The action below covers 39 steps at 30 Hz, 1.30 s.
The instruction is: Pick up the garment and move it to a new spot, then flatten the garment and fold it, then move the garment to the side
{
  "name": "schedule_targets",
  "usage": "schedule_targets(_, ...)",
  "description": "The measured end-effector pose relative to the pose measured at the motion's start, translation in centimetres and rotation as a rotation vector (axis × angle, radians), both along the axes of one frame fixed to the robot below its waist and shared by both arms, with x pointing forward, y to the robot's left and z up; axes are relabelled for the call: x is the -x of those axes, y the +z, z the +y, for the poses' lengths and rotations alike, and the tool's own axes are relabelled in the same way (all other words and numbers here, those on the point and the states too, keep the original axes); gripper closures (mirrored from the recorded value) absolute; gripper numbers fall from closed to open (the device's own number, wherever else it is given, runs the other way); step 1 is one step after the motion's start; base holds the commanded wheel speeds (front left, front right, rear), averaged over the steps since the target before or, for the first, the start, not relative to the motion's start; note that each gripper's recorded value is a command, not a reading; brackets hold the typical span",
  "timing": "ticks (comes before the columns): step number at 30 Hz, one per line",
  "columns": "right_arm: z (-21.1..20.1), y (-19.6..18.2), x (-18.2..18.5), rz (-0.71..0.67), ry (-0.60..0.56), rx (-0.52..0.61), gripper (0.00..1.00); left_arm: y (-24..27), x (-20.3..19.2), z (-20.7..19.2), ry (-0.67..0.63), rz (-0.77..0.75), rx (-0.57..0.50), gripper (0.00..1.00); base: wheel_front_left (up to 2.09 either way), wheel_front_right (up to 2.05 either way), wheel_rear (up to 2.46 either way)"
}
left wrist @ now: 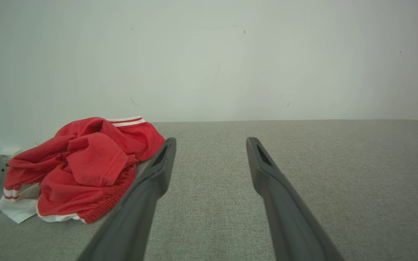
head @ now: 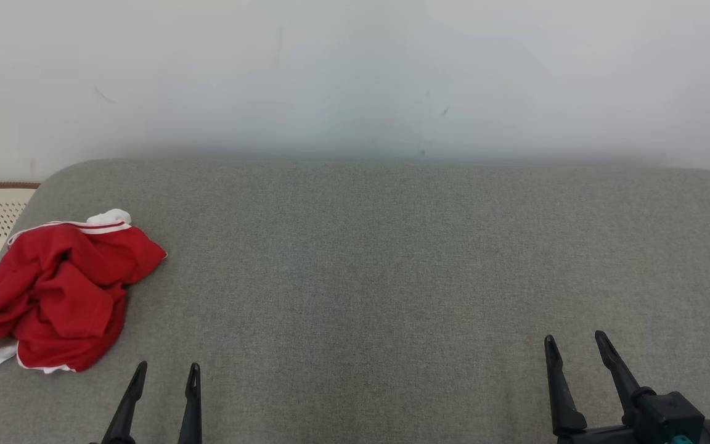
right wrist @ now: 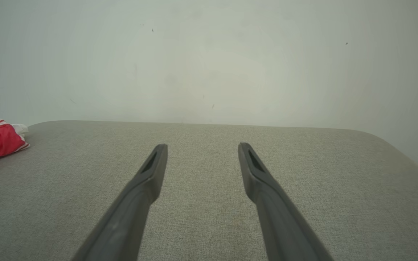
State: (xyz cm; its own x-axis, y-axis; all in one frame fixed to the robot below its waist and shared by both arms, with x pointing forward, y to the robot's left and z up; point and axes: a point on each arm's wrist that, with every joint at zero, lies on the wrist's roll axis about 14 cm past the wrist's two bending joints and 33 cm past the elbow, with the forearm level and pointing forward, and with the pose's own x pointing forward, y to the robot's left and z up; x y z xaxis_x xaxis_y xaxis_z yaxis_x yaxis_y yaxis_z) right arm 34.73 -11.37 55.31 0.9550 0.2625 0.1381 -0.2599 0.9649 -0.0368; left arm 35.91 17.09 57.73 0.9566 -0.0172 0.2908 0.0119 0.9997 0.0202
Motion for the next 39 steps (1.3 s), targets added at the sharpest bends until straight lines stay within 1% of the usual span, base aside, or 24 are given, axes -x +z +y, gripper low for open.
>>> schedule_targets(4,-0.13,-0.06,-0.03,0.002,-0.004,-0.002,0.00,-0.06,-0.06,0.00,-0.001,0.002,0.003,0.00,0.00,0.00,0.00)
schedule_targets(18,-0.97,-0.06,-0.11,0.014,-0.022,-0.084,0.00,-0.07,-0.12,-0.03,-0.003,0.003,0.012,0.00,0.00,0.00,0.00)
schedule_targets(39,-0.96,-0.17,-0.16,0.022,-0.020,-0.110,0.00,-0.12,-0.08,0.22,0.006,0.005,0.017,0.00,0.00,0.00,0.00)
